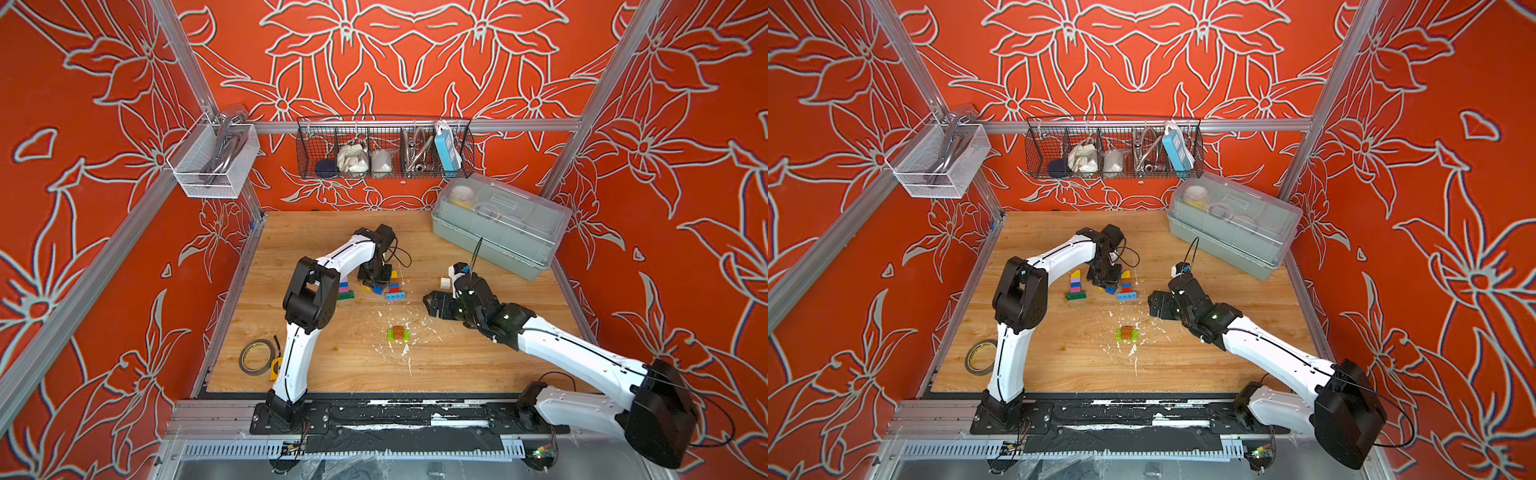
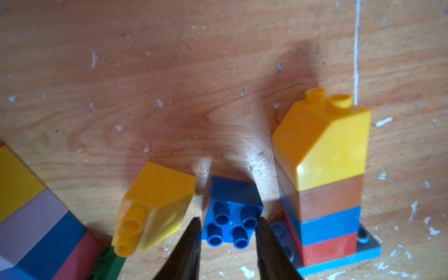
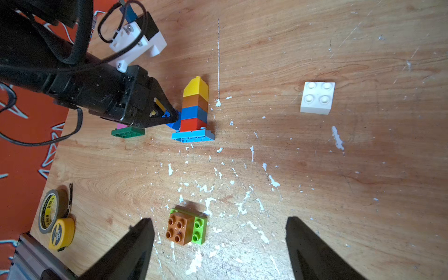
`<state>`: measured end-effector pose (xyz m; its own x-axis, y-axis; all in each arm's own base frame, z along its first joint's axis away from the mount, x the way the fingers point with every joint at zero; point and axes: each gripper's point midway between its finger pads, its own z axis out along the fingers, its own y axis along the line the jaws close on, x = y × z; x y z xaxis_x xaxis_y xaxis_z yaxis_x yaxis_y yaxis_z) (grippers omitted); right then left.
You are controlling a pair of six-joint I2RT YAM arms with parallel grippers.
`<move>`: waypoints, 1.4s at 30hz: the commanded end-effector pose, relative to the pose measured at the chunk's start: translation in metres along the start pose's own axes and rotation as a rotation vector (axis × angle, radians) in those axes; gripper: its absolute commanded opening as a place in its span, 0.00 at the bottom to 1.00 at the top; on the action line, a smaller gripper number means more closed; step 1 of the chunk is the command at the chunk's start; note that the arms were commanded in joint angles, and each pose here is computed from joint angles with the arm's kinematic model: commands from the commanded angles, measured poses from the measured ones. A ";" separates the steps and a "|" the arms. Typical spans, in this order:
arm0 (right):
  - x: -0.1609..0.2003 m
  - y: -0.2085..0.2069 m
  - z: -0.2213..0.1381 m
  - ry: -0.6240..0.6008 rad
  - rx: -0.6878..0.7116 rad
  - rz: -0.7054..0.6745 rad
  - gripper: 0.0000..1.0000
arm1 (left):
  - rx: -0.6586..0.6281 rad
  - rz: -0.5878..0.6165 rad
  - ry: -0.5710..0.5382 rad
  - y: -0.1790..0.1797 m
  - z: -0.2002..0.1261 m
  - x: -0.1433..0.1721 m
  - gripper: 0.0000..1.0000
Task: Assemble the number 1 with lego
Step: Pick up the lego brick from the center of the board.
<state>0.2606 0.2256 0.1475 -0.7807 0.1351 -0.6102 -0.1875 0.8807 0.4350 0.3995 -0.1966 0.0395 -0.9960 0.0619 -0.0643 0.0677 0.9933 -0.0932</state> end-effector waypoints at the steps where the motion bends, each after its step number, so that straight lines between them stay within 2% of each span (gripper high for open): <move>1: -0.004 0.003 0.002 -0.011 -0.009 0.006 0.90 | -0.072 -0.080 0.062 0.017 0.005 0.022 0.37; 5: -0.004 0.002 0.002 -0.009 -0.007 0.006 0.90 | -0.093 -0.185 0.063 0.024 -0.003 0.035 0.40; 9: -0.004 0.003 0.002 -0.009 -0.010 0.007 0.90 | -0.048 -0.273 0.082 0.020 0.002 0.049 0.44; 14: -0.003 0.002 0.002 -0.006 -0.008 0.006 0.90 | -0.025 -0.314 0.079 0.018 0.003 0.055 0.49; 18: -0.004 0.003 0.002 -0.006 -0.012 0.005 0.90 | -0.023 -0.305 0.044 0.020 -0.002 0.052 0.53; 23: -0.004 0.004 0.002 -0.006 -0.013 0.005 0.90 | -0.025 -0.235 0.008 0.018 -0.007 0.036 0.58; 30: -0.004 0.002 0.002 -0.006 -0.009 0.003 0.90 | -0.006 -0.154 0.004 0.010 -0.006 0.021 0.58; 42: -0.004 0.003 0.002 -0.006 -0.011 0.005 0.90 | 0.050 -0.184 0.042 -0.005 -0.004 0.038 0.58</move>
<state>0.2611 0.2271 0.1460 -0.7829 0.1333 -0.6077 -0.1889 0.8797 0.4364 0.3760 -0.1952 0.0442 -0.9930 -0.1103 -0.0433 -0.1032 0.9845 -0.1416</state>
